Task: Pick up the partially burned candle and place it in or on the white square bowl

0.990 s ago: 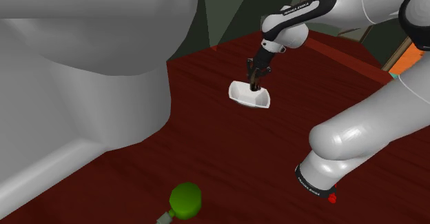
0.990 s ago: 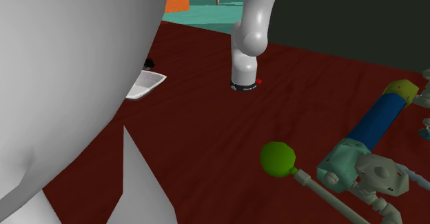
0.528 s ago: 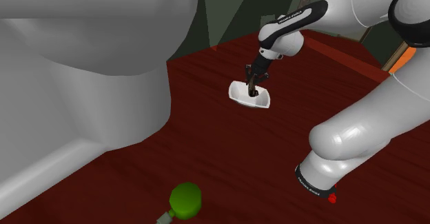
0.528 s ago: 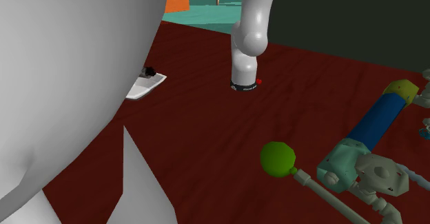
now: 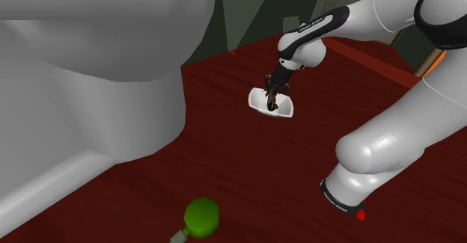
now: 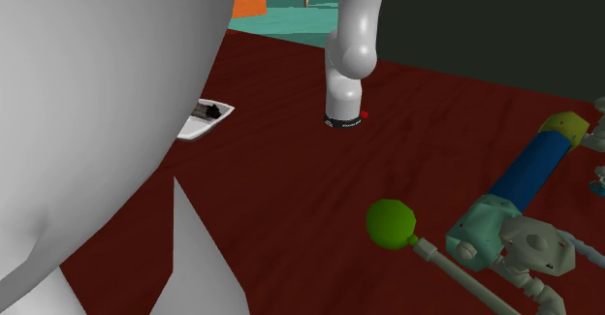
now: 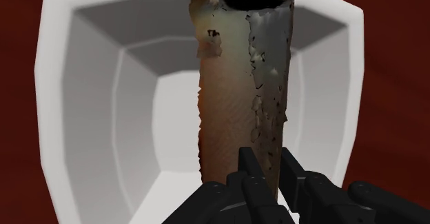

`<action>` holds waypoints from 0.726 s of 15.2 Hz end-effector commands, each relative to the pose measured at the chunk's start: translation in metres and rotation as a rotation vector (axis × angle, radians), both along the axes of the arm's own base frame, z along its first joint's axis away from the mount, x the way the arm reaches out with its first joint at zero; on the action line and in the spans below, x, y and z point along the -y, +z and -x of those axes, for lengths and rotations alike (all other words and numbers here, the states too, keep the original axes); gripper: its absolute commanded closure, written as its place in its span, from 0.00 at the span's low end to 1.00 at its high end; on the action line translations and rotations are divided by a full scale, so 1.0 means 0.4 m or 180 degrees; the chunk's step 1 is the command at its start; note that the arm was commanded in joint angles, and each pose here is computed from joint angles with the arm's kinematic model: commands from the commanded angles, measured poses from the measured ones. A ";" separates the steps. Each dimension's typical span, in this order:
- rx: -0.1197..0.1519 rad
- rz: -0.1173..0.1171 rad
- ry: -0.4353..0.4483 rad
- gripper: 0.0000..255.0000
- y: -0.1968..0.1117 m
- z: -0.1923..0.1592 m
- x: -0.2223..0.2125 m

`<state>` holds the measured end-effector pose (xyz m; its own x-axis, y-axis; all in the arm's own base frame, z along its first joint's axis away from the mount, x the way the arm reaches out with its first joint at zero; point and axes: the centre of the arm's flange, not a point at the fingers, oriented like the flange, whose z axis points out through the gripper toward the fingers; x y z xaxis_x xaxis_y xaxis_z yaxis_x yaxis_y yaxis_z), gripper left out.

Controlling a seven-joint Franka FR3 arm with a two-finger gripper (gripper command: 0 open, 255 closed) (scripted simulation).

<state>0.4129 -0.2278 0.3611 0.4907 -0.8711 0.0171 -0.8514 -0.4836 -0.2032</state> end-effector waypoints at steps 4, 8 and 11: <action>-0.0025 -0.0014 -0.0005 1.00 -0.012 0.003 0.001; -0.0026 -0.0014 -0.0004 0.00 -0.012 0.006 0.005; -0.0025 -0.0014 -0.0005 0.00 0.021 0.009 0.003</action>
